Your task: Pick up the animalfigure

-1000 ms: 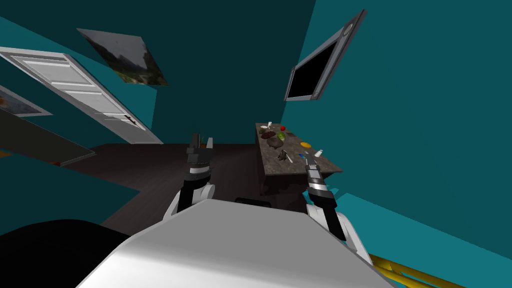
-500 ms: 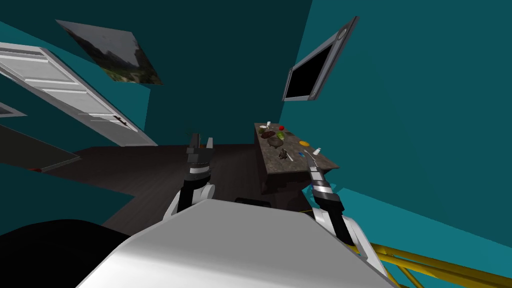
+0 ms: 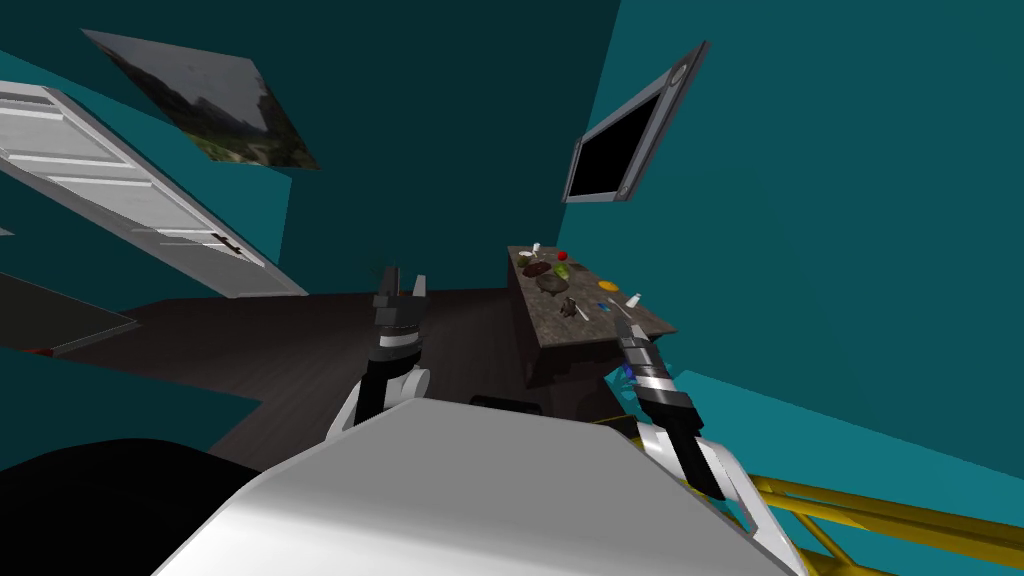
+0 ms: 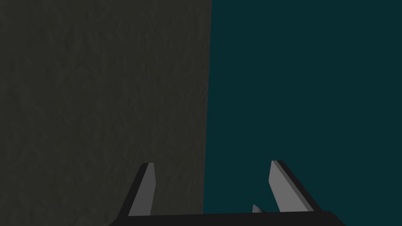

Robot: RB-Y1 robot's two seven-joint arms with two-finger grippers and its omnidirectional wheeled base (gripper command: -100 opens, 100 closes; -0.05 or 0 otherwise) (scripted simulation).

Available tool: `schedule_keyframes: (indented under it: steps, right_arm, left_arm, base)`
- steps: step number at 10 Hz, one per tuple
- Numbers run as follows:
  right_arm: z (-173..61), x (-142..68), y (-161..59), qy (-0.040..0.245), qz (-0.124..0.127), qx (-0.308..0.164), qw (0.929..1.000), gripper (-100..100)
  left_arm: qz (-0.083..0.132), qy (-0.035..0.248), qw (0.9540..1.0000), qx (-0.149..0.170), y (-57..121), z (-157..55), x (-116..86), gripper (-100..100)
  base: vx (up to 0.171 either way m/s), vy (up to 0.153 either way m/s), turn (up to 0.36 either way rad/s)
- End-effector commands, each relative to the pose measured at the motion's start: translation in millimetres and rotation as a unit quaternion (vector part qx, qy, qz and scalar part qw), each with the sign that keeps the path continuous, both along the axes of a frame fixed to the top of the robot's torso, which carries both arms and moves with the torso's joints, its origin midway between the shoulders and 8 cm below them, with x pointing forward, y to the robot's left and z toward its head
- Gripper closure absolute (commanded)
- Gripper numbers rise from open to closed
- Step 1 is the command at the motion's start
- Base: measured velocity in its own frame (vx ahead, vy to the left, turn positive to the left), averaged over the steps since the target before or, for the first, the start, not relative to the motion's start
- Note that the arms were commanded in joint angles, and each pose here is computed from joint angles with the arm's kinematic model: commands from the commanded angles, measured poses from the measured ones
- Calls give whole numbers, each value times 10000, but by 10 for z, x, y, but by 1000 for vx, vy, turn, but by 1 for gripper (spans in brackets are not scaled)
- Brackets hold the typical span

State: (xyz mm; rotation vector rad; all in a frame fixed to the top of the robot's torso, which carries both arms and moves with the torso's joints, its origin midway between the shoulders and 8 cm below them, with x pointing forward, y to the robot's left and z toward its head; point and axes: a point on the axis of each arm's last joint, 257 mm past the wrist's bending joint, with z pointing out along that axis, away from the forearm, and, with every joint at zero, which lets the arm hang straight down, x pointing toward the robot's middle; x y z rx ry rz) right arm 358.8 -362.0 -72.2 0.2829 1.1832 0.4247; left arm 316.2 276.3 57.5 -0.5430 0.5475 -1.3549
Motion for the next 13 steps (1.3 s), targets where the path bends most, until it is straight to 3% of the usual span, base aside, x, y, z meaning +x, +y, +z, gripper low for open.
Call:
schedule_keyframes:
  steps: [1, 4, 5, 6, 7, 8, 9, 10, 11, 13]
  right_arm:
    - [-59, -31, -110, 139, -175, -526, 9984, -100]
    - [-118, -60, -206, 266, -370, -1155, 9923, -100]
    - [-181, -92, -304, 404, -474, -1574, 9856, -100]
    - [-181, -92, -304, 401, -515, -1698, 9833, -100]
    - [-249, -128, -402, 545, -597, -2107, 9742, -100]
    - [-249, -128, -402, 541, -640, -2243, 9709, -100]
    - [-321, -168, -500, 689, -704, -2659, 9589, -100]
    - [-321, -168, -500, 684, -743, -2791, 9549, -100]
    - [-397, -212, -598, 834, -785, -3203, 9404, -100]
    - [-397, -212, -598, 826, -829, -3357, 9347, -100]
  left_arm:
    - [0, 0, 10000, 0, 0, 0, 0, 0]
    - [0, 0, 10000, 0, 0, 0, 0, 0]
    - [0, 0, 10000, 0, 0, 0, 0, 0]
    - [0, 0, 10000, 0, 0, 0, 0, 0]
    - [0, 0, 10000, 0, 0, 0, 0, 0]
    - [0, 0, 10000, 0, 0, 0, 0, 0]
    - [0, 0, 10000, 0, 0, 0, 0, 0]
    - [0, 0, 10000, 0, 0, 0, 0, 0]
    - [0, 0, 10000, 0, 0, 0, 0, 0]
    - [0, 0, 10000, 0, 0, 0, 0, 0]
  base:
    - [-6, 89, -56]
    - [3, 72, -33]
    - [25, 85, -31]
    - [18, 71, -22]
    - [19, 73, -15]
    - [12, 57, -15]
    - [24, 68, 2]
    - [25, 57, -5]
    - [41, 58, 12]
    - [25, 37, 1]
